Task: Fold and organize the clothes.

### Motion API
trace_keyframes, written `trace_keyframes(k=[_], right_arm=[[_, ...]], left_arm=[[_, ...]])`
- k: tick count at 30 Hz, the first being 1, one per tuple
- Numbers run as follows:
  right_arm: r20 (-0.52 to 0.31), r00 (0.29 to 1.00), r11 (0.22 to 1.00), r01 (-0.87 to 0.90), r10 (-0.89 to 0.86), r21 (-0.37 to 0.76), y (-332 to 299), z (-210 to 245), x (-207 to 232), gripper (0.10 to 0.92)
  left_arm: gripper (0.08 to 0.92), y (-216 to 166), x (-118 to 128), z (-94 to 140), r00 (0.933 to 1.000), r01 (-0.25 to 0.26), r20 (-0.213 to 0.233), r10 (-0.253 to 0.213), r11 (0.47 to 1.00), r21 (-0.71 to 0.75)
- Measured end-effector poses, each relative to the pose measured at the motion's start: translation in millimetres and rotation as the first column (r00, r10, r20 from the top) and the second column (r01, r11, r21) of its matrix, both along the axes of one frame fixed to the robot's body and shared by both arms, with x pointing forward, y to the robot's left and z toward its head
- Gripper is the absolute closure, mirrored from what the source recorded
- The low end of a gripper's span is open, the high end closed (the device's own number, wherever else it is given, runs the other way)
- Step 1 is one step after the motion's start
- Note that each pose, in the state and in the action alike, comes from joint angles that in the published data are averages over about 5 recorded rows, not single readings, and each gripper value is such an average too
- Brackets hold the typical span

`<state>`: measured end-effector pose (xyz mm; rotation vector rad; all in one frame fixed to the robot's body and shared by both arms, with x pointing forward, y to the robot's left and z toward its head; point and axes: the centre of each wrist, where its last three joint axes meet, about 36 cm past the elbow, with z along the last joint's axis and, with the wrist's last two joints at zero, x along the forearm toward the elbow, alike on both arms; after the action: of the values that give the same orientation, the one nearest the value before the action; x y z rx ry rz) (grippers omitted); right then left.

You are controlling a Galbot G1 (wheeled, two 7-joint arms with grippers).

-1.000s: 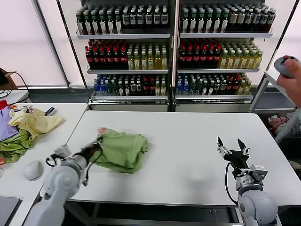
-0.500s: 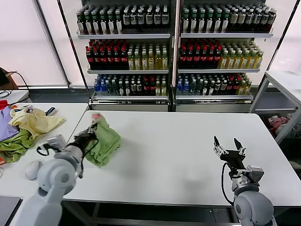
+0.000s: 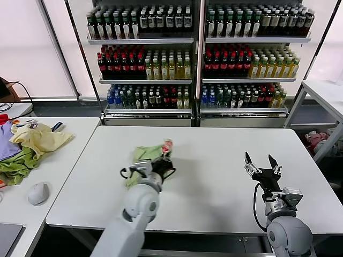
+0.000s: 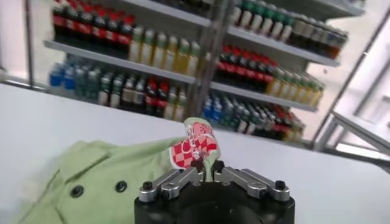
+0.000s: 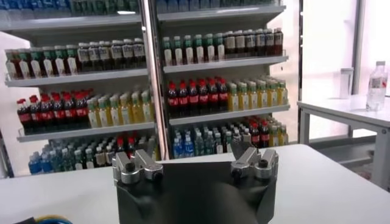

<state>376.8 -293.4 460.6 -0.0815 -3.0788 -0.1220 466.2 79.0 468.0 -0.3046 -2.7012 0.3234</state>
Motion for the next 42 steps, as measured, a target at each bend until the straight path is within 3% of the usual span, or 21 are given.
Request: trace_keyframes(k=[5, 11, 21, 28, 35, 42], right_arm=[[0.001, 1.000, 1.000, -0.002, 0.002, 0.000, 0.1, -0.6, 2.6, 0.200], [0.000, 1.000, 1.000, -0.006, 0.006, -0.004, 1.4, -1.9, 7.0, 0.200], [-0.044, 0.998, 0.999, -0.046, 0.047, 0.014, 24.2, -14.7, 20.8, 0.200], [-0.130, 0.986, 0.994, -0.101, 0.107, 0.049, 61.7, -36.9, 42.9, 0.200], [-0.220, 0.963, 0.987, -0.137, 0.153, 0.089, 102.4, -59.4, 75.5, 0.200], [-0.292, 0.941, 0.981, -0.138, 0.172, 0.134, 132.6, -74.5, 111.4, 0.200]], left_arm=[[0.824, -44.5, 7.0, -12.8, 0.9984, 0.056, 0.005, -0.056, 0.998, 0.031], [0.661, -77.0, 9.8, -24.0, 0.9928, 0.104, 0.055, -0.106, 0.994, 0.036], [0.376, -82.0, -6.9, -31.2, 0.9800, 0.116, 0.158, -0.121, 0.992, 0.045], [0.199, -30.4, -20.3, -34.1, 0.9708, 0.025, 0.236, -0.045, 0.996, 0.087], [0.177, 31.7, -39.1, -42.7, 0.9540, -0.094, 0.297, 0.045, 0.984, 0.154], [0.177, 71.4, -62.3, -47.6, 0.9395, -0.167, 0.329, 0.097, 0.967, 0.195]])
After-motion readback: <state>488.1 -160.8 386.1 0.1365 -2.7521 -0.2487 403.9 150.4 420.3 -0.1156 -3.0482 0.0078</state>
